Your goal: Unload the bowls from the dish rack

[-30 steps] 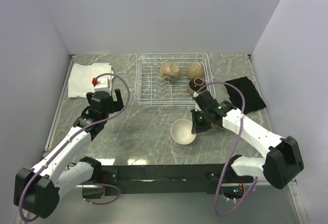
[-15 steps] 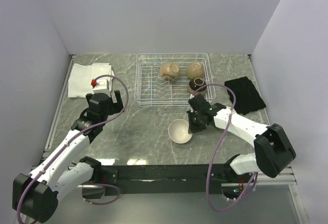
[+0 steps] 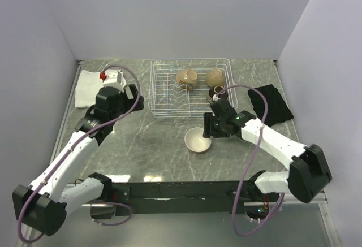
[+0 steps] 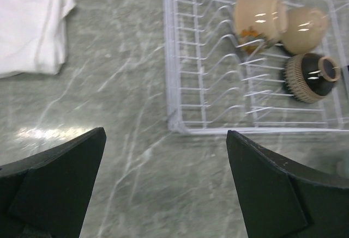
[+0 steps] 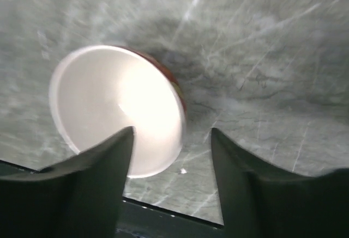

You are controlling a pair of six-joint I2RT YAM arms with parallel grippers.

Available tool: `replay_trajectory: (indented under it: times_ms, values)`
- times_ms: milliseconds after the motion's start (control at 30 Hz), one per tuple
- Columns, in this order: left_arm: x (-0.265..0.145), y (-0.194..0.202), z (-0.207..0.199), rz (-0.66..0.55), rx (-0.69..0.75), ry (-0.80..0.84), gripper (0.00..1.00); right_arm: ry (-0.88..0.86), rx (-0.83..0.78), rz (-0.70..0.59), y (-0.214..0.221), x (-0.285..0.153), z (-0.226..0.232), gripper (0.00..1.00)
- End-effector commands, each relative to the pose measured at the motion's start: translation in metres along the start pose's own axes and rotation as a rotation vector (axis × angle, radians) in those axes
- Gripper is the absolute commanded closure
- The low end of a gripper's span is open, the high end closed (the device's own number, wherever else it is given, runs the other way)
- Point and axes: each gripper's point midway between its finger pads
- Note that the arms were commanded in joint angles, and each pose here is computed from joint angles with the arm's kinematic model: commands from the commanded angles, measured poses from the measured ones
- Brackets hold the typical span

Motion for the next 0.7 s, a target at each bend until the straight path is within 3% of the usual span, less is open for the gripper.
replay_trajectory:
  times_ms: [0, 233, 433, 667]
  values:
    - [0.01, -0.018, -0.046, 0.022, -0.081, 0.131, 0.0, -0.004, 0.011, -0.212, -0.046, -0.045, 0.003, 0.29]
    - [0.043, -0.032, -0.106, 0.074, -0.13, 0.239, 0.01, -0.045, 0.027, -0.474, -0.07, -0.097, 0.0, 0.0]
    - [0.086, -0.03, -0.15, 0.132, -0.138, 0.288, 0.0, -0.052, 0.018, -0.544, -0.069, -0.11, -0.004, 0.0]
    - [0.153, -0.007, -0.179, 0.227, -0.153, 0.314, 0.01, -0.082, -0.016, -0.53, -0.064, -0.107, 0.0, 0.0]
Point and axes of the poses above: each gripper's point midway between its finger pads, its own x axis out along the fingers, its own z axis along the line the jaws close on, y = z × x, and after that the axes turned 8 degrees about -x, right-handed
